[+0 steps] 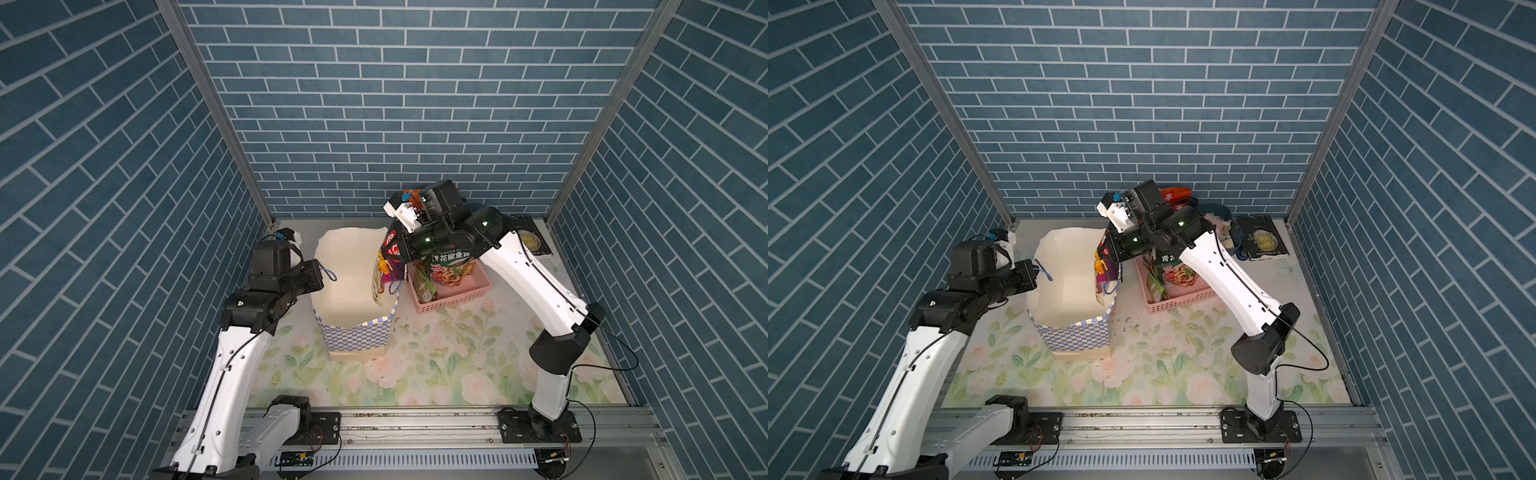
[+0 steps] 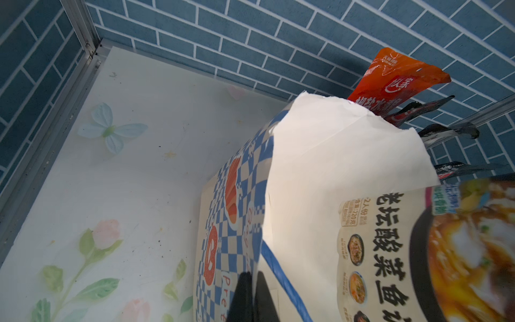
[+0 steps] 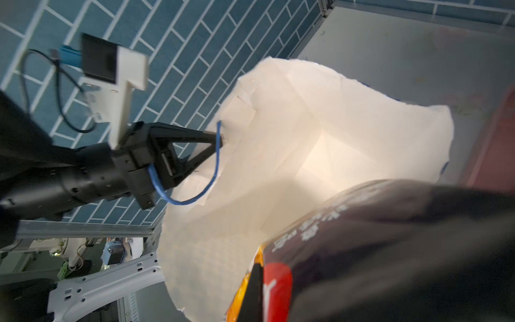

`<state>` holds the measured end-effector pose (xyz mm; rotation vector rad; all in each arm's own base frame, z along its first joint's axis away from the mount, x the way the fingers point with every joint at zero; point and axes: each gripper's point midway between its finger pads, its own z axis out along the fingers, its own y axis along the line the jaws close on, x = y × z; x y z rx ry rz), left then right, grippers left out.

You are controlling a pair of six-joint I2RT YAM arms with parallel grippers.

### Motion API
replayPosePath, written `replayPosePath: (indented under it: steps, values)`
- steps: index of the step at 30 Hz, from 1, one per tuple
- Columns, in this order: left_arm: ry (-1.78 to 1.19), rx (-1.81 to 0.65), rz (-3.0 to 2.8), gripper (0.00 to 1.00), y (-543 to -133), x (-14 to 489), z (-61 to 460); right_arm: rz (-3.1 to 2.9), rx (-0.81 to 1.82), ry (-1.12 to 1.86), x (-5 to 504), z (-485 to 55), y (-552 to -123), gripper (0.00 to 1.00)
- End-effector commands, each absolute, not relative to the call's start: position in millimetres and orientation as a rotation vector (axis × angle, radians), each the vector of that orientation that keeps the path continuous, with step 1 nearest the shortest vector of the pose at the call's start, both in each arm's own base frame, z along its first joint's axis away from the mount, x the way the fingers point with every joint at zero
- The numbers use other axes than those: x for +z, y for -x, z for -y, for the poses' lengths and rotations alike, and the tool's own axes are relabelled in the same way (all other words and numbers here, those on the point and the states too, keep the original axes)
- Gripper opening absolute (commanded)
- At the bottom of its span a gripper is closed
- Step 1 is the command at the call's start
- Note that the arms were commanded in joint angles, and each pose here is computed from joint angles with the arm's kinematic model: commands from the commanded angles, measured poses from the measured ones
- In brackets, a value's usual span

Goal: Place the condiment packets inside the bag
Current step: Place the condiment packet in the paper bag.

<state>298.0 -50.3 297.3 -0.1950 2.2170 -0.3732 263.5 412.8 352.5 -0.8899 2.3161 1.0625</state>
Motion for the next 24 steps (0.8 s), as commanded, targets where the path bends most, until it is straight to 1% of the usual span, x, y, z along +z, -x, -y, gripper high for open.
replayPosePath:
  steps: [1,5,10,14,18,21,24]
  values:
    - [0.136,-0.323,-2.189,0.0,-297,314,48,-2.356,0.969,0.877,336,-412,-274,0.0]
    - [0.1,-0.326,-2.2,0.0,-298,316,51,-2.425,0.93,0.845,315,-414,-280,0.0]
    - [0.09,-0.336,-2.262,0.0,-299,298,57,-2.435,0.957,0.807,306,-423,-287,0.0]
    - [0.103,-0.349,-2.283,0.0,-300,290,59,-2.491,0.941,0.776,290,-425,-290,0.0]
    - [0.111,-0.37,-2.259,0.0,-303,296,61,-2.557,0.874,0.728,274,-418,-293,0.0]
    - [0.137,-0.382,-2.231,0.0,-307,304,61,-2.585,0.905,0.711,268,-421,-289,0.0]
    - [0.179,-0.324,-2.214,0.0,-310,312,51,-2.583,0.943,0.699,266,-426,-289,0.0]
